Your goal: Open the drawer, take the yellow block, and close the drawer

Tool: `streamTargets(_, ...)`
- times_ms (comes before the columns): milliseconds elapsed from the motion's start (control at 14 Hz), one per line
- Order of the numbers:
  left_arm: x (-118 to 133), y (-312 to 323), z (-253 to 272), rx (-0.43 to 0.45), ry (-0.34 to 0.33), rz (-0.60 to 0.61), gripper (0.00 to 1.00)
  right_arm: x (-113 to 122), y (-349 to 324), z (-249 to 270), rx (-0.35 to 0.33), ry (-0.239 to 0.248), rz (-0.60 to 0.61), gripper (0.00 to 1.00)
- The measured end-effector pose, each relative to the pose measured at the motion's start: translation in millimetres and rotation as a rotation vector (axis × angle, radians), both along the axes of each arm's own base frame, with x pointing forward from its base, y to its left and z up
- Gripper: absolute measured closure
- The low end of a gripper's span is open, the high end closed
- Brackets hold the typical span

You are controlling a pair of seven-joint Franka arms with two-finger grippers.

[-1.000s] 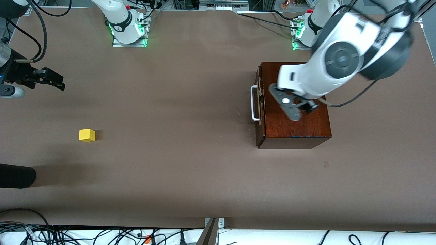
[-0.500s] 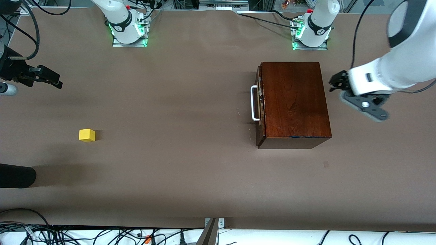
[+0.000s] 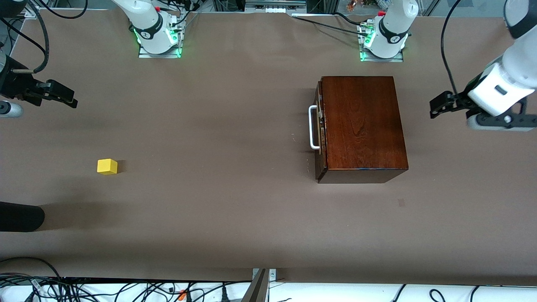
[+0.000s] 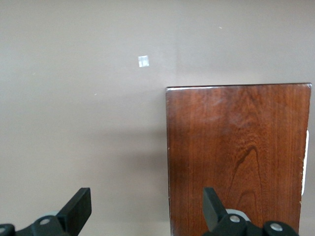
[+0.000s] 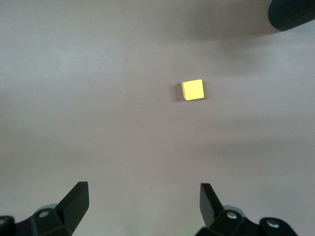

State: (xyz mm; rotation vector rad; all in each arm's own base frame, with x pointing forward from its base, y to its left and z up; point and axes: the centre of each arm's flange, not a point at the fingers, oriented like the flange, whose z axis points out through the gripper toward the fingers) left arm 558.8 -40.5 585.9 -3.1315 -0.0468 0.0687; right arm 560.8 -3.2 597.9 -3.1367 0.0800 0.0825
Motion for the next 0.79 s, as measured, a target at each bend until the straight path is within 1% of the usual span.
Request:
streamTargets(214, -14.4, 23.3, 9.0, 0.0, -0.014, 0.045, 0.0, -0.2, -0.2, 0.4, 0.0, 0.0, 0.0, 0.0)
streamTargets(643, -16.9, 28.4, 8.3, 0.005, -0.017, -0.02, 0.0, -0.8, -0.6, 1.1, -0.001, 0.0, -0.001, 0.0)
streamTargets(786, -17.2, 25.9, 8.3, 0.008, -0.014, -0.028, 0.0, -1.6, 0.0, 0.6, -0.001, 0.007, 0.001, 0.0)
